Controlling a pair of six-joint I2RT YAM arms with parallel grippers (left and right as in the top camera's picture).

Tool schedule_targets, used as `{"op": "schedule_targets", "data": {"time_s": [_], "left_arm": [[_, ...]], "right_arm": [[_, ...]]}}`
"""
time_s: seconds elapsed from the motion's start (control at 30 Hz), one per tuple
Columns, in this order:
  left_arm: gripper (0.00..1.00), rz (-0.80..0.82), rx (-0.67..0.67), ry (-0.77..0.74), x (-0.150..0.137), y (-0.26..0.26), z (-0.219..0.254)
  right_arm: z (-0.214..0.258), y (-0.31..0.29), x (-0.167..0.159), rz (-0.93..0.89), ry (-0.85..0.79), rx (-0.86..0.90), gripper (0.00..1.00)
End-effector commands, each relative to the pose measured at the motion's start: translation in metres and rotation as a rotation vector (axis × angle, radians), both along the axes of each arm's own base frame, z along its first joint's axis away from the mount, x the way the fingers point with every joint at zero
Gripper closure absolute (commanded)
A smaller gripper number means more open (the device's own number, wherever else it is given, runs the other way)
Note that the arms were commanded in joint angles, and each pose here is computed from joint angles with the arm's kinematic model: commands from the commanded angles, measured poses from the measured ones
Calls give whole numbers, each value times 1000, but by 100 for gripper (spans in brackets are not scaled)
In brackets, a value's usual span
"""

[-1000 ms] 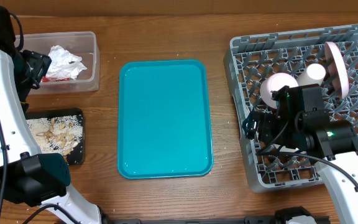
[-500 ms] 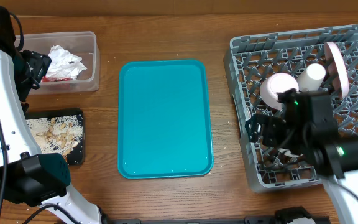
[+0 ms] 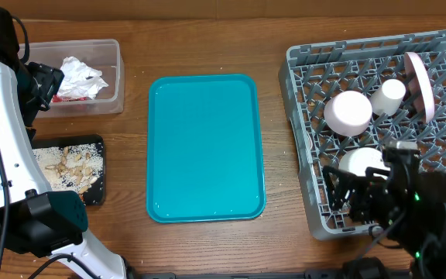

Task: Sort waste into correct bins and load items into the dishwasher rack

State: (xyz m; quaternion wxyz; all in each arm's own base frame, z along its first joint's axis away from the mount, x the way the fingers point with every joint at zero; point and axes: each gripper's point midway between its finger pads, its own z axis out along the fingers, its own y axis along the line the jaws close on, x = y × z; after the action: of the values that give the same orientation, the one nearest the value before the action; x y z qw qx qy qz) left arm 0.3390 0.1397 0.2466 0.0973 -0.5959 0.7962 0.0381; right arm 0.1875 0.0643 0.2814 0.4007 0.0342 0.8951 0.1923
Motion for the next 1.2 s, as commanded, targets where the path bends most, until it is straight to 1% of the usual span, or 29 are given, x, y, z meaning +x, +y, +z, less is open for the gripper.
{"op": "schedule_targets", "data": {"time_s": [0.0, 0.13, 0.23, 0.33, 0.5, 0.67, 0.93, 1.07, 1.17], "left_arm": [[0, 19, 11, -5, -1, 1, 2], [0, 19, 12, -6, -1, 1, 2], [0, 19, 11, -6, -1, 1, 2], [0, 19, 11, -5, -1, 1, 2], [0, 19, 11, -6, -1, 1, 2], [0, 19, 12, -6, -1, 1, 2], [0, 19, 12, -6, -1, 1, 2], [0, 19, 12, -6, -1, 1, 2], [0, 20, 12, -6, -1, 1, 2]], "right_arm": [[9, -3, -8, -12, -54, 12, 0], [11, -9, -14, -35, -83, 13, 0], [2, -23, -17, -101, -88, -38, 0], [-4, -26, -20, -111, -128, -43, 0], [-5, -22, -2, -25, -400, -142, 0], [-31, -24, 18, -44, -563, -146, 0], [-72, -18, 44, -19, -741, -117, 0], [-84, -19, 50, -28, -768, -120, 0], [-91, -27, 54, -72, -769, -135, 0]]}}
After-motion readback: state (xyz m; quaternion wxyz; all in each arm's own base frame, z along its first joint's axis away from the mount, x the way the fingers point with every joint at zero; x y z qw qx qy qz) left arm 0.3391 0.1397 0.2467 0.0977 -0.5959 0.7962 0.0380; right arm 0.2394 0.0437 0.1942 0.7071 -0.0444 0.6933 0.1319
